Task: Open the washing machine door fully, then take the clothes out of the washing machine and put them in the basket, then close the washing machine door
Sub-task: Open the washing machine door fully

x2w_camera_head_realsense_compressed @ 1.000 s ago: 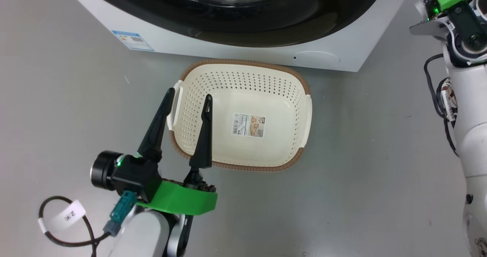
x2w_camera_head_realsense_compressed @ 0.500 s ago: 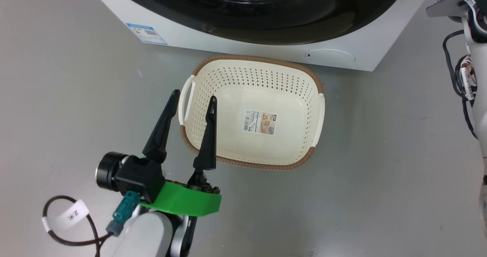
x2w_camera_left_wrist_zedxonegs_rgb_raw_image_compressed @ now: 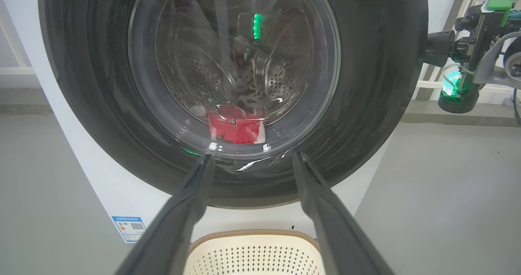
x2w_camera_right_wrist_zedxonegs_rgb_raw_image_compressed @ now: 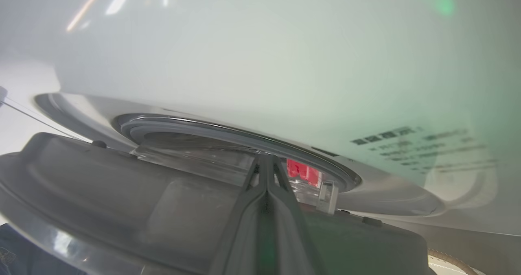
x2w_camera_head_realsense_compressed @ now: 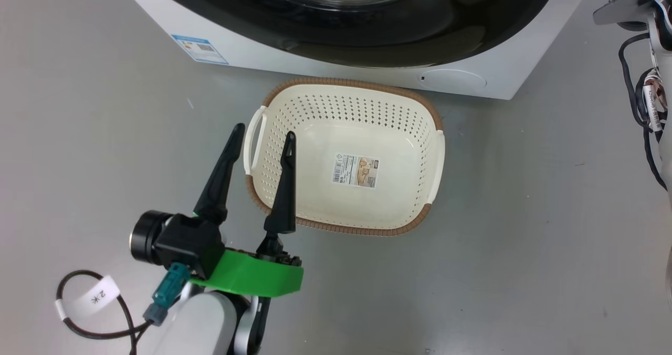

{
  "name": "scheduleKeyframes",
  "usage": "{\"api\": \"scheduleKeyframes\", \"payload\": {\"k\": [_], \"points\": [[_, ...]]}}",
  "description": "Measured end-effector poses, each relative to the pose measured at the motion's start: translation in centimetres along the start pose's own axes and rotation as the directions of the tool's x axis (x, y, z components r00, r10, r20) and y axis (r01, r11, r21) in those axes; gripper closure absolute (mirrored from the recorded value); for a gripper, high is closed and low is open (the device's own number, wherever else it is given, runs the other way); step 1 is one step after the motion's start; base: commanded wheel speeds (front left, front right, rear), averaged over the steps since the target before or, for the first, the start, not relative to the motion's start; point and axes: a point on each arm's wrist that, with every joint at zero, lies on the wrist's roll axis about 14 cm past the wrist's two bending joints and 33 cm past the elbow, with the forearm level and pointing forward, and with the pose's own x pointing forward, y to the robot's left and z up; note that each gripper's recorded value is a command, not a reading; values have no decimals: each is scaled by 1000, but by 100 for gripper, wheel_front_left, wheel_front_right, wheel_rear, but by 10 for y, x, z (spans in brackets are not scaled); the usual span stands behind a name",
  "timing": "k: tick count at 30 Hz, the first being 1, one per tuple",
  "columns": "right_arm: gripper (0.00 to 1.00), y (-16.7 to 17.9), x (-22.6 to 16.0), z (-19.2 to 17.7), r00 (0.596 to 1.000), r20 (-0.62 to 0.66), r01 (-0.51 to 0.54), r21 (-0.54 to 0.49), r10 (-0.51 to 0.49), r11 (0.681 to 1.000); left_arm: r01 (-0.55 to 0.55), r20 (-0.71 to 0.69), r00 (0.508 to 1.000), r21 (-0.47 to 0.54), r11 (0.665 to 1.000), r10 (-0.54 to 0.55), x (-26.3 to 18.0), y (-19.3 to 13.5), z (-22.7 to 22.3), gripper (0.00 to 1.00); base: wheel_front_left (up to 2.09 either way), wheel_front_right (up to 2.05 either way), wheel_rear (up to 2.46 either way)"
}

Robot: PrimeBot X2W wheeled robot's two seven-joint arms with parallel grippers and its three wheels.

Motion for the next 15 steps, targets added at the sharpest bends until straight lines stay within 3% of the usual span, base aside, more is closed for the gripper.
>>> {"api": "scheduleKeyframes", "payload": {"k": [15], "points": [[100,12,-19,-20,993,-111,-33,-17,31,999,3,31,1000,-12,1000,-3,3,-2,11,0,0,0,0]]}}
